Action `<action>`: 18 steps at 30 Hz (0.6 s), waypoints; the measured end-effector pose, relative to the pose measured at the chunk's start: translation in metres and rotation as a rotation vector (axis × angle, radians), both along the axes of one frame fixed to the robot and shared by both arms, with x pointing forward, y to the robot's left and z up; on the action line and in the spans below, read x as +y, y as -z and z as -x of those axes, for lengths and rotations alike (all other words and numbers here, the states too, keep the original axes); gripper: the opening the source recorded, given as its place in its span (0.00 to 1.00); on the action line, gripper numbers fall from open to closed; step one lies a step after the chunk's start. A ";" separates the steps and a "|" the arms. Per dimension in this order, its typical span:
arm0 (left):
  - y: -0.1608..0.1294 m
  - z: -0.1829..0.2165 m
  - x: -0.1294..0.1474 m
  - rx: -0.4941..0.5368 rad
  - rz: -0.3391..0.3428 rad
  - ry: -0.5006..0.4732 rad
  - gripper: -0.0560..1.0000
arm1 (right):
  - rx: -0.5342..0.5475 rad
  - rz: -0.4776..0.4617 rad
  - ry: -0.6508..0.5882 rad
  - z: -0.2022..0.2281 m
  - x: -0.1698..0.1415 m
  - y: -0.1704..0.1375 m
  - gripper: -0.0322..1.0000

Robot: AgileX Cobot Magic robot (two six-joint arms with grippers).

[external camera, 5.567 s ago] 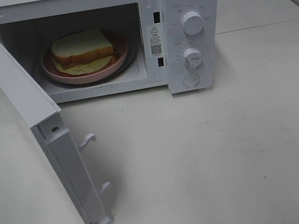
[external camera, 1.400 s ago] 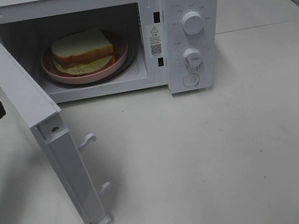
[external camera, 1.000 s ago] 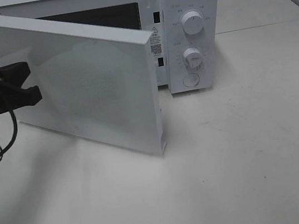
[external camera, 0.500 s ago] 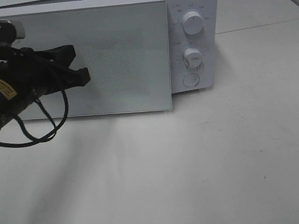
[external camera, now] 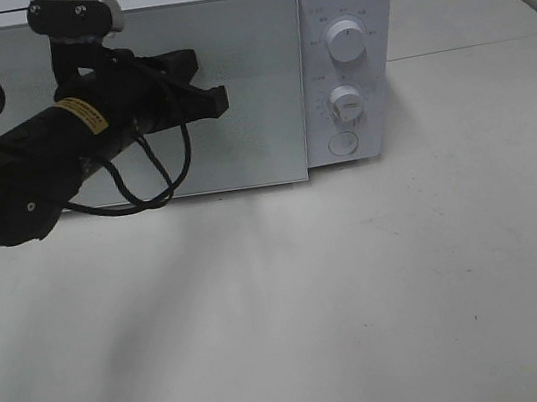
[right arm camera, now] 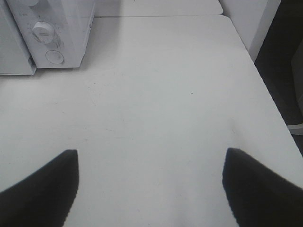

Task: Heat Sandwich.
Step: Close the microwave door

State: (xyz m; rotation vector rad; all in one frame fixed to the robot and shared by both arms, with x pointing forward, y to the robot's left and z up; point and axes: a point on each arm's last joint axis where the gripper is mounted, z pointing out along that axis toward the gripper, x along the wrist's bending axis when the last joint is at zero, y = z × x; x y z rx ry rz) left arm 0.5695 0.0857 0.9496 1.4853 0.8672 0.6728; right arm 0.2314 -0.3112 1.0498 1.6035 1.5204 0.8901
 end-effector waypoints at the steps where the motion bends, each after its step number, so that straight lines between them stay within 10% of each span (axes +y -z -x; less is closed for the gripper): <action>1: 0.000 -0.001 -0.003 -0.001 -0.004 0.004 0.05 | 0.000 0.000 0.000 0.000 0.000 0.000 0.77; 18: 0.000 -0.024 -0.042 -0.003 -0.044 0.055 0.05 | 0.000 -0.001 -0.001 0.000 0.000 0.000 0.77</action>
